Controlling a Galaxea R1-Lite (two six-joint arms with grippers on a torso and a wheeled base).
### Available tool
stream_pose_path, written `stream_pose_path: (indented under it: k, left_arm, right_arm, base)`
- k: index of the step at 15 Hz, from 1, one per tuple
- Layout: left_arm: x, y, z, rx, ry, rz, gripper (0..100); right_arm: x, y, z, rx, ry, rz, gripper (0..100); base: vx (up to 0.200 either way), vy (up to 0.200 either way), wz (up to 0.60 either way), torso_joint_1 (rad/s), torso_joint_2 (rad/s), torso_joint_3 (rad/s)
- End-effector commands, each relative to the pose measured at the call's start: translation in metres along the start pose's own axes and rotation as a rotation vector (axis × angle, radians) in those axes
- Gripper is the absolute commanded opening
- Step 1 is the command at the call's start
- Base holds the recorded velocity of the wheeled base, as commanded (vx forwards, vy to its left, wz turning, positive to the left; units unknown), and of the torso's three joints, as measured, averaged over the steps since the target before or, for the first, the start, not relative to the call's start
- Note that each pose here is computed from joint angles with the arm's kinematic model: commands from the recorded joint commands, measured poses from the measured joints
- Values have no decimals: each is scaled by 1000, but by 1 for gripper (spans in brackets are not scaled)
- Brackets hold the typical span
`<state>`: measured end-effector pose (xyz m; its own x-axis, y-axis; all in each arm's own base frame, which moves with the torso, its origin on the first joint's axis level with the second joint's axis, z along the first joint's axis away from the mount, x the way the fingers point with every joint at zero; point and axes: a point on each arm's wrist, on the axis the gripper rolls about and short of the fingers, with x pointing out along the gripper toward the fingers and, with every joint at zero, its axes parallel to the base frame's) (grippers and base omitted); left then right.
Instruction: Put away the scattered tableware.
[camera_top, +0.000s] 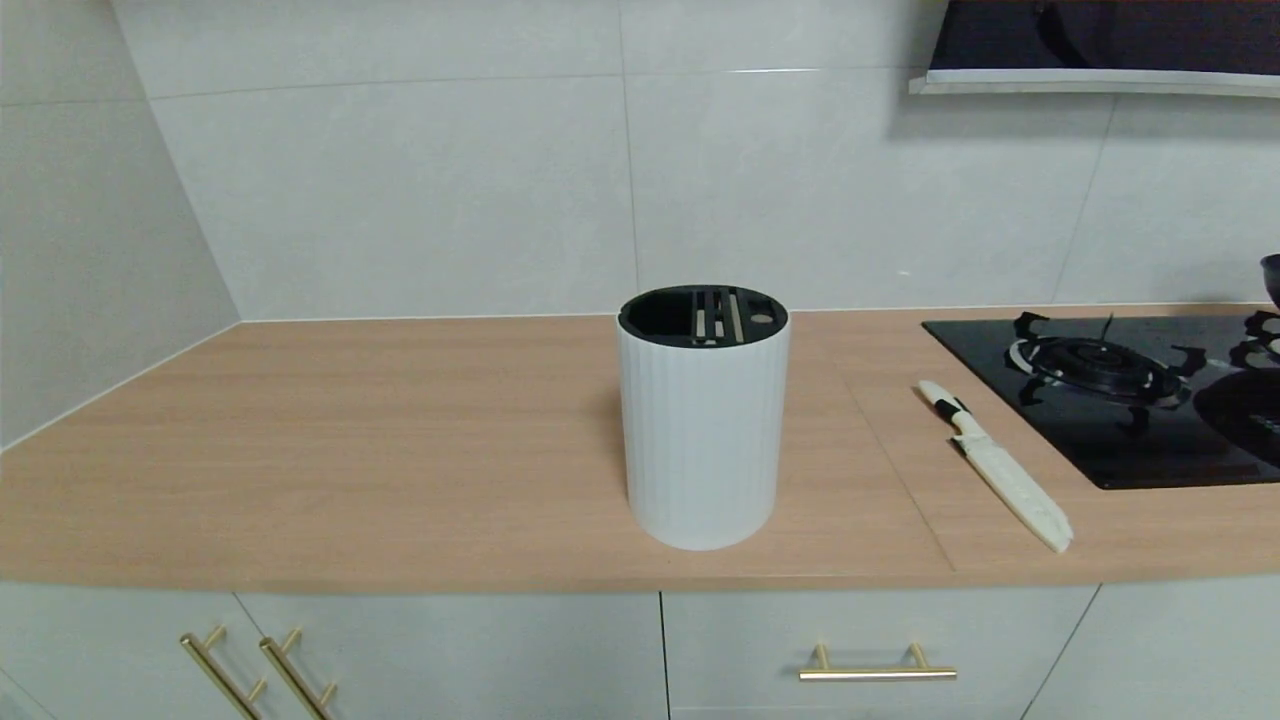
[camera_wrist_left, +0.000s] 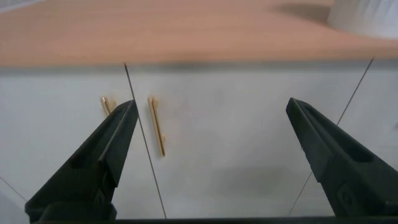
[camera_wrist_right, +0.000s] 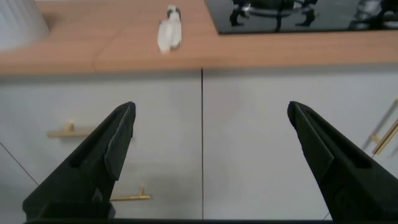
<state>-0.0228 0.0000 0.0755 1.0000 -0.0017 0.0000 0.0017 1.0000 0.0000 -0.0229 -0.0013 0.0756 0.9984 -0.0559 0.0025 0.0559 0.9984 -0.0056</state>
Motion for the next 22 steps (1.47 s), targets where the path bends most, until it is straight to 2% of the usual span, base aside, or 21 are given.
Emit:
stream_pose_path:
  k: [1,16,22]
  left_arm:
    - [0,0,0,0,2,0,100]
    - [0,0,0,0,2,0,100]
    - [0,0,0,0,2,0,100]
  right_arm:
    - [0,0,0,0,1,1,100]
    - [0,0,0,0,1,1,100]
    - [0,0,0,0,1,-1,100]
  base:
    - [0,0,0,217,-496,-286]
    - [0,0,0,252,-544,-297]
    - [0,0,0,42,-87,-47]
